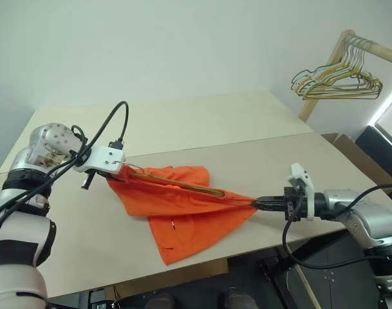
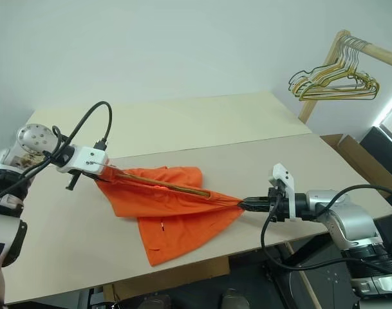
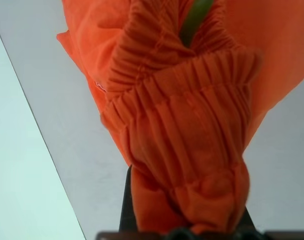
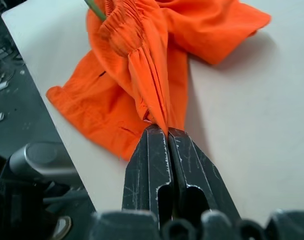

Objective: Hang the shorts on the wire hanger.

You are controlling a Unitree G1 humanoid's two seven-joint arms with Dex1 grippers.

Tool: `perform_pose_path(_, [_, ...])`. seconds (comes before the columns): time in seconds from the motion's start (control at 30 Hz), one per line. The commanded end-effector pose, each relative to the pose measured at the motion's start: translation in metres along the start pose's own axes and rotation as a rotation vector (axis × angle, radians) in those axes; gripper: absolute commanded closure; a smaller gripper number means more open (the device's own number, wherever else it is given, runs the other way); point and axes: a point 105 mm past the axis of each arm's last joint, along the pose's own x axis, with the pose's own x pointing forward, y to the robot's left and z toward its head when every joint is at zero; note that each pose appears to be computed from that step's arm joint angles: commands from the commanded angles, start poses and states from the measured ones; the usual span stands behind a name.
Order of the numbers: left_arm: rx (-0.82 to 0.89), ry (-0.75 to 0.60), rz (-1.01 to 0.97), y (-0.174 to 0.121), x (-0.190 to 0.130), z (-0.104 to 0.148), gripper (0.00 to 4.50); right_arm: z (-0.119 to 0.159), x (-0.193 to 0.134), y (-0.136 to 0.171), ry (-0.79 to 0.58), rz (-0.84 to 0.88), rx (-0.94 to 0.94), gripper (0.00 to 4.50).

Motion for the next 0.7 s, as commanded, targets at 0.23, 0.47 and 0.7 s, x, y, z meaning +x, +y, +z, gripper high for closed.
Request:
perform_pose_path(0.23, [0.002,-0.010,0.006,0.004,-0.010,0.007,4.43,0.036,-0.006,0.001,-0.079,-0.057,-0.115,4.26])
perform_pose_path(0.47, [-0.014,-0.061,0.036,0.015,-0.009,0.018,4.43,0.024,-0.005,-0.003,0.100,-0.107,-0.251,2.10])
perform_pose_path(0.7, [-0.025,-0.095,0.039,0.018,-0.007,0.024,4.43,0.077,0.006,0.013,0.066,-0.123,-0.453,1.10])
